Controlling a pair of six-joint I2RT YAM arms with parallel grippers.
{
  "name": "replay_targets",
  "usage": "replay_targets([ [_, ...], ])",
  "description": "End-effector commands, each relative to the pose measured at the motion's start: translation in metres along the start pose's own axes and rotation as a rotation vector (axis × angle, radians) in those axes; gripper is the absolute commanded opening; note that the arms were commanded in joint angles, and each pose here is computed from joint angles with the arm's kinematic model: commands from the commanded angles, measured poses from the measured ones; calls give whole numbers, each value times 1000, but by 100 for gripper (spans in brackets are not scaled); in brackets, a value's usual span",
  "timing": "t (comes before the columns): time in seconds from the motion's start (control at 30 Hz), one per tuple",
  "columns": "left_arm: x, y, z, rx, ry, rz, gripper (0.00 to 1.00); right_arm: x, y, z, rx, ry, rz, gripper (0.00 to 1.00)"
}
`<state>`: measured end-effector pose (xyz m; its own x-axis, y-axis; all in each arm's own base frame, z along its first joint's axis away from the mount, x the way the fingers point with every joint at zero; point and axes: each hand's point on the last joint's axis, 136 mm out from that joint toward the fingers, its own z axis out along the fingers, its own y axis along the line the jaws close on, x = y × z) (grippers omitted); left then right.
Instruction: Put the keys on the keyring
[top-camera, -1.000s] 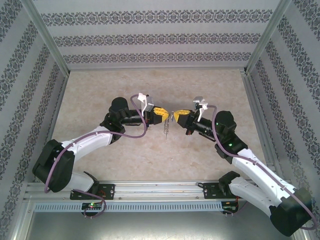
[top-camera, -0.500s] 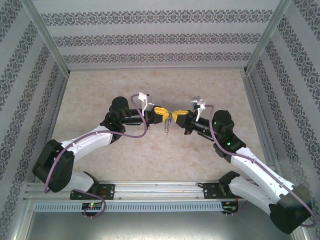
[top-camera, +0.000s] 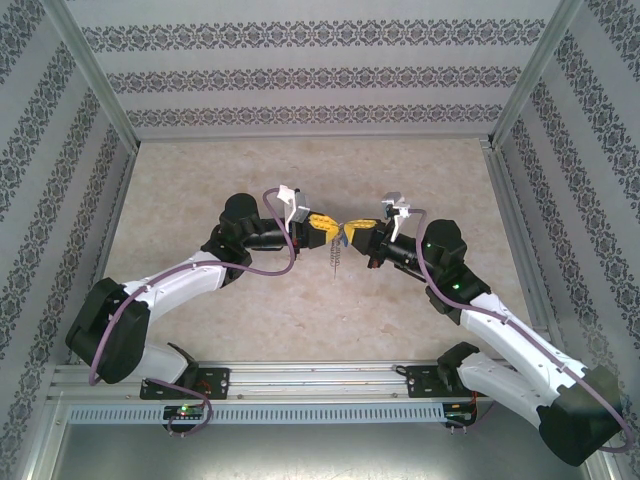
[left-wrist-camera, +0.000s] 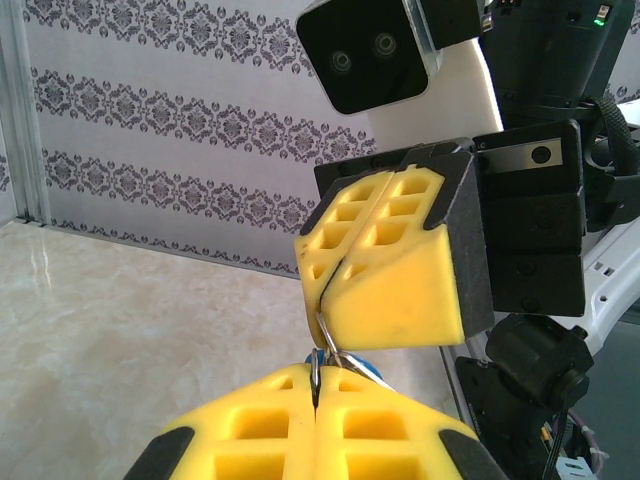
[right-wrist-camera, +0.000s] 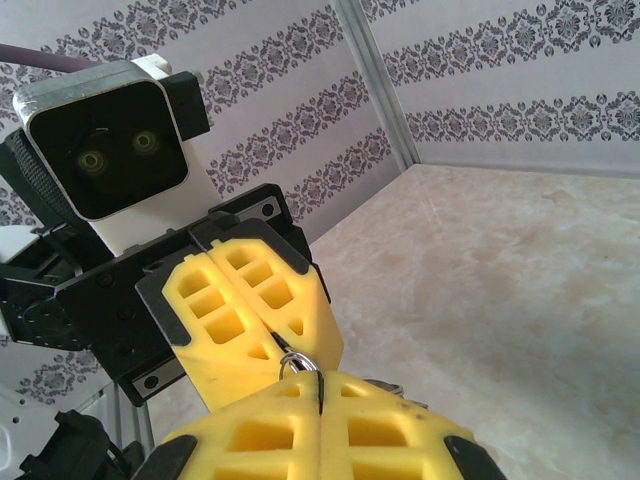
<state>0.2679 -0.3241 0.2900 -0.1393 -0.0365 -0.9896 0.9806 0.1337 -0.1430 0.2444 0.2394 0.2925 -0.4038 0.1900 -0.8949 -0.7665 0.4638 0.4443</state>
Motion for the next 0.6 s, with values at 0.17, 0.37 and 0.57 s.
replay_targets([
  [0.17,-21,-13,4,38,-40,69,0,-11,-7,-6,34,-46,-33,0],
  [0.37,-21,-12,4,30,-43,73,0,-7,-10,-7,43,-42,-23,0],
  [0.57,-25,-11,3,14,-54,85,0,-1,-12,-8,42,-29,-12,0],
])
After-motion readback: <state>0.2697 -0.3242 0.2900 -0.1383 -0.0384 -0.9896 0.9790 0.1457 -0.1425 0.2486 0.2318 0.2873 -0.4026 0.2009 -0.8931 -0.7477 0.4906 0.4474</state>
